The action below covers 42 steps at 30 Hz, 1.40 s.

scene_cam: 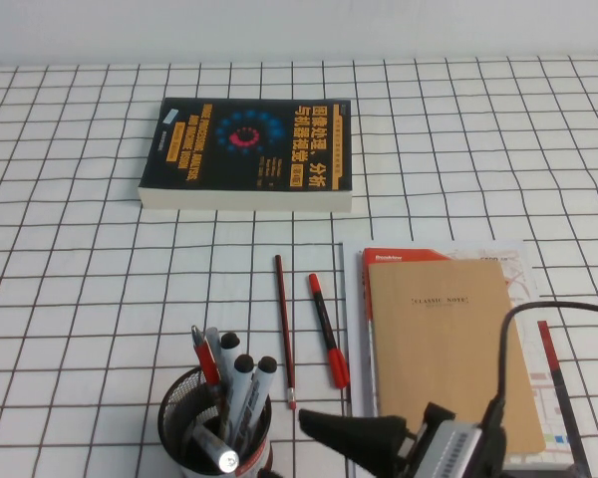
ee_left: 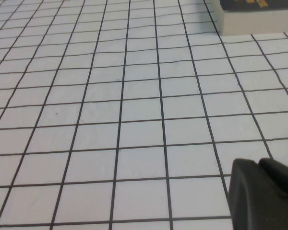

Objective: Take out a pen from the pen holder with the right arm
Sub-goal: 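Take a marker out of the pen holder and lay it on the table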

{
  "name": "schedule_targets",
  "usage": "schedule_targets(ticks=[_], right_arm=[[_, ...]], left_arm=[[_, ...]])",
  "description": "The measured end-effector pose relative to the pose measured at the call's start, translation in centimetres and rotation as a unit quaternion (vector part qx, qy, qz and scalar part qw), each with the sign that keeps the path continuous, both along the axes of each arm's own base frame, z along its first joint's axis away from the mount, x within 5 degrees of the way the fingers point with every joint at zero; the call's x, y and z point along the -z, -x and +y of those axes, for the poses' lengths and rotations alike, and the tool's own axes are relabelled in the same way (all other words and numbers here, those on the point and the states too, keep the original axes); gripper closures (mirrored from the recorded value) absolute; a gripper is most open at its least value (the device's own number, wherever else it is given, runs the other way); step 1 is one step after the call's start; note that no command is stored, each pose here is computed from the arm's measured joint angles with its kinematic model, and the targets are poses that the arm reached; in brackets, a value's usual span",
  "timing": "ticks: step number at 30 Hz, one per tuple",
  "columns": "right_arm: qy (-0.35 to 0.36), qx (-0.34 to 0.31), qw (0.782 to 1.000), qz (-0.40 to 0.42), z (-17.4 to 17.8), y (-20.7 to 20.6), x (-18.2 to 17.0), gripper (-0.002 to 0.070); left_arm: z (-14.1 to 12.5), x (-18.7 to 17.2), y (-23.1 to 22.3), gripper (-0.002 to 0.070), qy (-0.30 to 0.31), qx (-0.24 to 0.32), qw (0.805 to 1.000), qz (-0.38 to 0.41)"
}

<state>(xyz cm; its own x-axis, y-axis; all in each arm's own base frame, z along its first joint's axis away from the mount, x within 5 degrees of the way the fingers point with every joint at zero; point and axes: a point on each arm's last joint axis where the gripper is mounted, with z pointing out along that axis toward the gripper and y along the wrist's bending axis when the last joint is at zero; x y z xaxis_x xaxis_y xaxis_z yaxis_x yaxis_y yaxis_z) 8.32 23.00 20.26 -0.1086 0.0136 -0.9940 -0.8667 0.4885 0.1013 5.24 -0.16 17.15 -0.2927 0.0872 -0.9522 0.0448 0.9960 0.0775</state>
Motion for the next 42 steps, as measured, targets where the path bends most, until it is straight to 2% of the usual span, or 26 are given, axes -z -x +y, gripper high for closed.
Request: schedule_targets(ticks=[4, 11, 23, 42], right_arm=[[0.008, -0.038, 0.999, -0.033, 1.1, 0.4, 1.6, 0.0296], [0.051, -0.049, 0.997, -0.025, 1.9, 0.4, 4.1, 0.0294], [0.031, 0.005, 0.999, -0.009, 4.2, -1.2, 4.4, 0.0292], [0.016, 0.007, 1.000, -0.015, 6.6, -1.8, 4.7, 0.0292]], left_arm=[[0.0, 0.0, 0.0, 0.0679, 0.000, 0.000, 1.000, 0.000], [0.0, 0.0, 0.0, 0.0679, 0.000, 0.000, 1.000, 0.000], [0.0, 0.0, 0.0, 0.0679, 0.000, 0.000, 1.000, 0.000], [0.0, 0.0, 0.0, 0.0679, 0.000, 0.000, 1.000, 0.000]])
